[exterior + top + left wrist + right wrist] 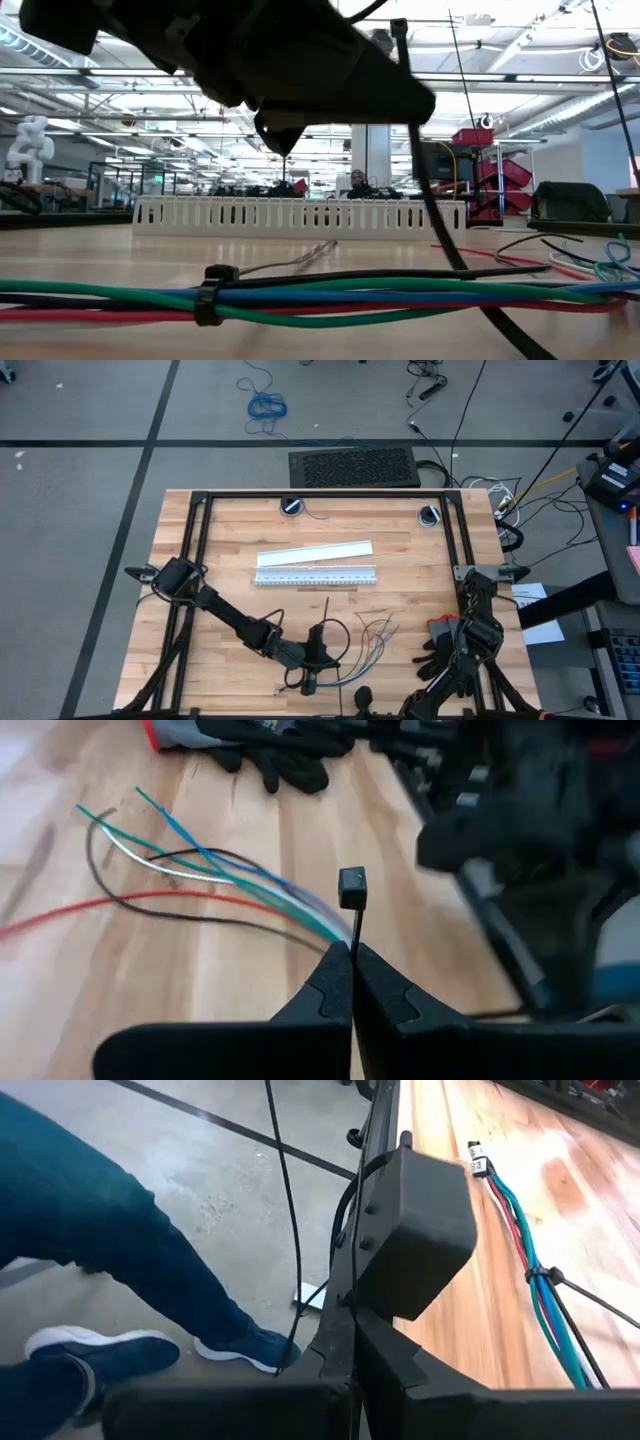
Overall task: Ziptie cables
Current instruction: Wrap the black zip tie around the colored cable wires
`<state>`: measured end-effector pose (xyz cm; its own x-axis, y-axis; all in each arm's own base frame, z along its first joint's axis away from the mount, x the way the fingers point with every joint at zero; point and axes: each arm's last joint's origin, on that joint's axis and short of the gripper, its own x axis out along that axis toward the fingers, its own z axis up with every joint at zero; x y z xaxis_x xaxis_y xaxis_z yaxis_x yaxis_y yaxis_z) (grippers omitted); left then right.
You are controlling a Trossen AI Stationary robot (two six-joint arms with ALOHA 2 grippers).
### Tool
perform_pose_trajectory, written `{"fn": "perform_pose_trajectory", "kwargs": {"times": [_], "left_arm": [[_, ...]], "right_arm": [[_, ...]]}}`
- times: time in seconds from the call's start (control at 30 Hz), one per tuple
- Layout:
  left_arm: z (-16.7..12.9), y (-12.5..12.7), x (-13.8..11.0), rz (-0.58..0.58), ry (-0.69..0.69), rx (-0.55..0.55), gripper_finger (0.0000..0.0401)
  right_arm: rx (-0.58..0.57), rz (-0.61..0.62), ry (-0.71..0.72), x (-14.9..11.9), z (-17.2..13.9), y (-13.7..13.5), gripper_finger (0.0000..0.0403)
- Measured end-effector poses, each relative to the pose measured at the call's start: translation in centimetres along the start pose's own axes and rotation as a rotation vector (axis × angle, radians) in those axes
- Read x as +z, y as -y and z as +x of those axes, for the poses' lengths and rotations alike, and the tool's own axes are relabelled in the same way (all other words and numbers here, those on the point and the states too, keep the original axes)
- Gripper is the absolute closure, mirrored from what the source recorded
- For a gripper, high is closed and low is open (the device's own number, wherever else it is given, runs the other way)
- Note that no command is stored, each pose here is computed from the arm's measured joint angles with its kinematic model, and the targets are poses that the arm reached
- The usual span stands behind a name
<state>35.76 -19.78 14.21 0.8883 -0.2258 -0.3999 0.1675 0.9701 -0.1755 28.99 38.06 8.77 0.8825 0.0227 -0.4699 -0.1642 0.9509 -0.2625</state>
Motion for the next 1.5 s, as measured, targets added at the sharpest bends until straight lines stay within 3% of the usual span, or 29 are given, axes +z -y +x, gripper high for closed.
{"fn": "perform_pose_trajectory", "kwargs": {"times": [0.3, 0.43, 0.73, 0.87, 1.07, 1.2, 1.5], "left_arm": [[-0.3, 0.4, -0.8, 0.364, -0.046, 0.108, 0.0401], [-0.3, 0.5, -0.8, 0.46, -0.049, 0.124, 0.0401], [-0.4, 0.9, -0.6, 0.544, -0.03, 0.134, 0.0401], [-0.4, 1.3, -0.2, 0.595, -0.019, 0.146, 0.0401], [-0.5, 1.7, 0.2, 0.674, -0.012, 0.218, 0.0401], [-0.5, 1.5, 0.3, 0.678, -0.014, 0.287, 0.0401], [-0.6, 1.4, 0.0, 0.664, -0.033, 0.352, 0.0401]], "right_arm": [[-0.033, 0.141, -0.054, -0.3, 0.1, 0.7, 0.0403], [-0.081, 0.198, -0.048, -0.1, 0.4, 1.3, 0.0403], [-0.15, 0.447, 0.011, 1.6, -1.9, 4.1, 0.0403], [-0.133, 0.629, 0.015, 1.1, -2.8, 6.4, 0.0403], [0.05, 0.864, 0.11, -1.0, -3.0, 10.3, 0.0403], [0.131, 0.925, 0.199, -2.0, -2.9, 11.8, 0.0403], [0.165, 0.944, 0.151, -2.3, -1.7, 13.2, 0.0403]]}}
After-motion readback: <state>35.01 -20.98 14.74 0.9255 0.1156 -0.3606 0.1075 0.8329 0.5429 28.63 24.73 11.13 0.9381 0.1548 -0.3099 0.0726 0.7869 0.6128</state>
